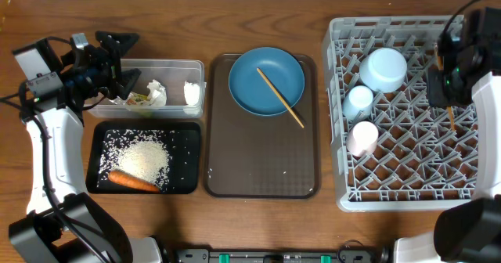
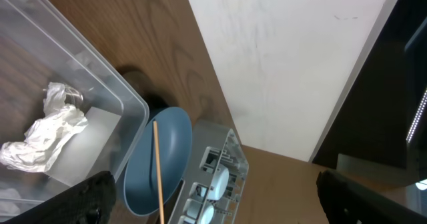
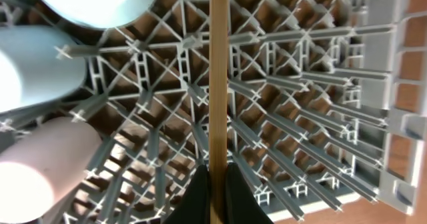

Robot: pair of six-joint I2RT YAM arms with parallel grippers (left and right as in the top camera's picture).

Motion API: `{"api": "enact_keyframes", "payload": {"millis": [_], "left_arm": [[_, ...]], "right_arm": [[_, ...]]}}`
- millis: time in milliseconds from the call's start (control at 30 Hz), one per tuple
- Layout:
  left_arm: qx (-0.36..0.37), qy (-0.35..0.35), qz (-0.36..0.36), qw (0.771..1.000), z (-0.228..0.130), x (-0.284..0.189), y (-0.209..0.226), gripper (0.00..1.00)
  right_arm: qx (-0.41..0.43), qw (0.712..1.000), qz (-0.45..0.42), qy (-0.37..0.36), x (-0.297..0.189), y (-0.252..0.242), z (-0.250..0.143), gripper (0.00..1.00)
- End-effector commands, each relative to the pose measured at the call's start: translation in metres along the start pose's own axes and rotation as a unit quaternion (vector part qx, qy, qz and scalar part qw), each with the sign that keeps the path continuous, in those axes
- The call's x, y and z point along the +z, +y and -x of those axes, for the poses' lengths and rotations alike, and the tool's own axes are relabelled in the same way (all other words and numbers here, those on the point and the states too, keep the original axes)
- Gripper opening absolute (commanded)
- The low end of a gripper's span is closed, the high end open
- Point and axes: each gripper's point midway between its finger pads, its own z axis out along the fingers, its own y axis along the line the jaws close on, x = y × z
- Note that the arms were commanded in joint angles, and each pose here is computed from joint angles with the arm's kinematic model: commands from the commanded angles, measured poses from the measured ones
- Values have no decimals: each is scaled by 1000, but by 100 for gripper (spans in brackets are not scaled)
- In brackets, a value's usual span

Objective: Sort waste into correct bins and load items into the dishwasher rack
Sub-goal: 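Carry the chopsticks right and lower them upright into the rack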

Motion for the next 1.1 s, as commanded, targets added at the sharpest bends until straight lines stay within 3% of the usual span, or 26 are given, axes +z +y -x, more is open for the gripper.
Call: {"api": "enact_keyframes", "payload": {"millis": [0,267,1067], "left_arm": [[-3,4,-1,1000,-1,0,1,98],[-3,4,-1,1000,-1,0,1,98],[-3,4,-1,1000,-1,0,1,98]], "right_arm": [[-39,999,23,14,22,7,-10,1],[-96,994,59,5,44,25,-13,1],[-84,995,55,8,47,23,-15,6]]}}
